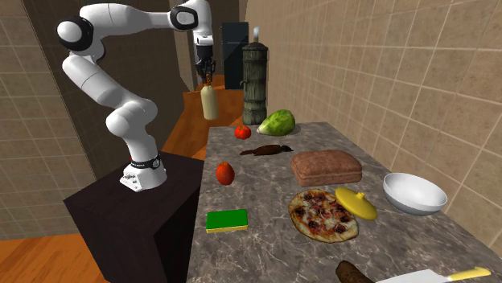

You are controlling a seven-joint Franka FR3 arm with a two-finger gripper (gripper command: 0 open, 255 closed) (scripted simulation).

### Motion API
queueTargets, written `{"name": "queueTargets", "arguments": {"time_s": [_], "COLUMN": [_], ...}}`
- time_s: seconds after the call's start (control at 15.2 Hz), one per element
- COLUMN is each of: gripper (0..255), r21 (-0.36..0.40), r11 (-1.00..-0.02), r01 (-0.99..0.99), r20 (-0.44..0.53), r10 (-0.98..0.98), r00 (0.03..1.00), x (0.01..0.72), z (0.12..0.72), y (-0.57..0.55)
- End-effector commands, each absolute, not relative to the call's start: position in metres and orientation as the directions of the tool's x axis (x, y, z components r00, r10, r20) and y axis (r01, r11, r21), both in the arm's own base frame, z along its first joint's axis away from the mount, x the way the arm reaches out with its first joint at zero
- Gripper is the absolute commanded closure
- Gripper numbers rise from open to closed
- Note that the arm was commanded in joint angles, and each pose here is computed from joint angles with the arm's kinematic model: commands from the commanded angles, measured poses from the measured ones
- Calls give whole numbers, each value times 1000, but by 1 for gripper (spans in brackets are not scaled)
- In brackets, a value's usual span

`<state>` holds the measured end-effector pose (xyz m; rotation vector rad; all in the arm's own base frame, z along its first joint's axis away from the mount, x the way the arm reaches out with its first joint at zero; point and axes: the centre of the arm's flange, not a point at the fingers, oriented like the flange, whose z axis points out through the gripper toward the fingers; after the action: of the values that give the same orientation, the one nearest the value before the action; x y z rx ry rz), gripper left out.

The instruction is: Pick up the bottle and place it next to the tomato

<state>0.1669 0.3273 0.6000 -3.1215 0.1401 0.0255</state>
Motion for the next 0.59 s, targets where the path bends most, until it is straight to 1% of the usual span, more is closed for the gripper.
{"name": "queueTargets", "arguments": {"time_s": [0.0, 0.53], "gripper": [255, 255], "r21": [-17, -17], "r11": [-996, -996], "r01": [-90, -90], "r20": [-16, -16], "r10": [-90, -90], "r00": [996, 996], "x": [168, 168], "z": [589, 547], "y": [327, 327]}}
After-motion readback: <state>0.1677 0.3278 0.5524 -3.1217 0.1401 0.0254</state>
